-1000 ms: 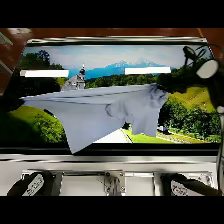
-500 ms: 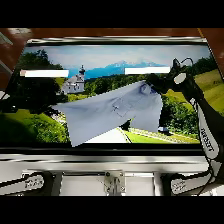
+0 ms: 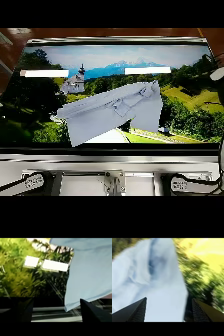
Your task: Fold the shirts.
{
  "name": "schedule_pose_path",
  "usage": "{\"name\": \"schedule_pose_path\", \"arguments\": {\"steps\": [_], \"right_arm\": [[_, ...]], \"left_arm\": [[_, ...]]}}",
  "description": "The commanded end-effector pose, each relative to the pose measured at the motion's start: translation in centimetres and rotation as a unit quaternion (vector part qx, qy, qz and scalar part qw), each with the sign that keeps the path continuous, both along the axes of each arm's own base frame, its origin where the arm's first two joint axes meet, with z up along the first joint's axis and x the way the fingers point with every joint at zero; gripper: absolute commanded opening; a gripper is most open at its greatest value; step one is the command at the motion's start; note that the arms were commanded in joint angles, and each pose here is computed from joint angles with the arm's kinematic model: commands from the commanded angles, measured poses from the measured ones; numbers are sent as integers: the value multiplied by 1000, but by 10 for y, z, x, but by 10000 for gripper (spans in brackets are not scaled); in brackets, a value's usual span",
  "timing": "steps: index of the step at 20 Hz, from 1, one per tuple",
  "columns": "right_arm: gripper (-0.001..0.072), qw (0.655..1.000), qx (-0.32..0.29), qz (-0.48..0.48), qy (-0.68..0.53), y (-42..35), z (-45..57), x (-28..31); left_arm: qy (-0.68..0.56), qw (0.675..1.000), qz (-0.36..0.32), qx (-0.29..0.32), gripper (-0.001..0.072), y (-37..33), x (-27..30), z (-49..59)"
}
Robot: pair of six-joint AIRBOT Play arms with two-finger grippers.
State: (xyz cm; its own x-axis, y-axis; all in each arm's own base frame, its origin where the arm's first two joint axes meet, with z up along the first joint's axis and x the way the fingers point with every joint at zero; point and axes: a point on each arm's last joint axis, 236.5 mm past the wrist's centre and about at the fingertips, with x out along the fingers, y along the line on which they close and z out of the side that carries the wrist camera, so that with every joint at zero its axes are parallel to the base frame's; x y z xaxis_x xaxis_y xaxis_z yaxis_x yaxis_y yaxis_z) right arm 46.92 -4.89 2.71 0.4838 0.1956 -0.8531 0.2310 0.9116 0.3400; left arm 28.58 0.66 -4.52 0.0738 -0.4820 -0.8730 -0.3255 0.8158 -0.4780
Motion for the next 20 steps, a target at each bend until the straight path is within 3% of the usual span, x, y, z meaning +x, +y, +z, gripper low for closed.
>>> {"name": "schedule_pose_path", "arguments": {"steps": [1, 4, 15, 16, 18, 20], "right_arm": [[674, 996, -5, -4, 86, -33, -21, -50], [674, 996, 14, -6, 89, -26, -37, -53], [674, 996, 41, -30, 70, -24, -59, -30], [674, 996, 49, -29, 74, -20, -64, -29], [674, 995, 54, -22, 87, -12, -76, -28], [674, 993, 58, -5, 104, 3, -91, -29]], "left_arm": [[36, 997, 2, -75, 709, -46, -49, -19], [33, 991, 34, -124, 708, -86, -57, -42], [44, 996, 13, -81, 685, -136, -59, -90], [36, 996, 26, -83, 534, -139, -52, -90], [21, 995, 37, -91, 123, -145, -41, -86], [3, 996, 23, -91, 41, -146, -34, -82]]}}
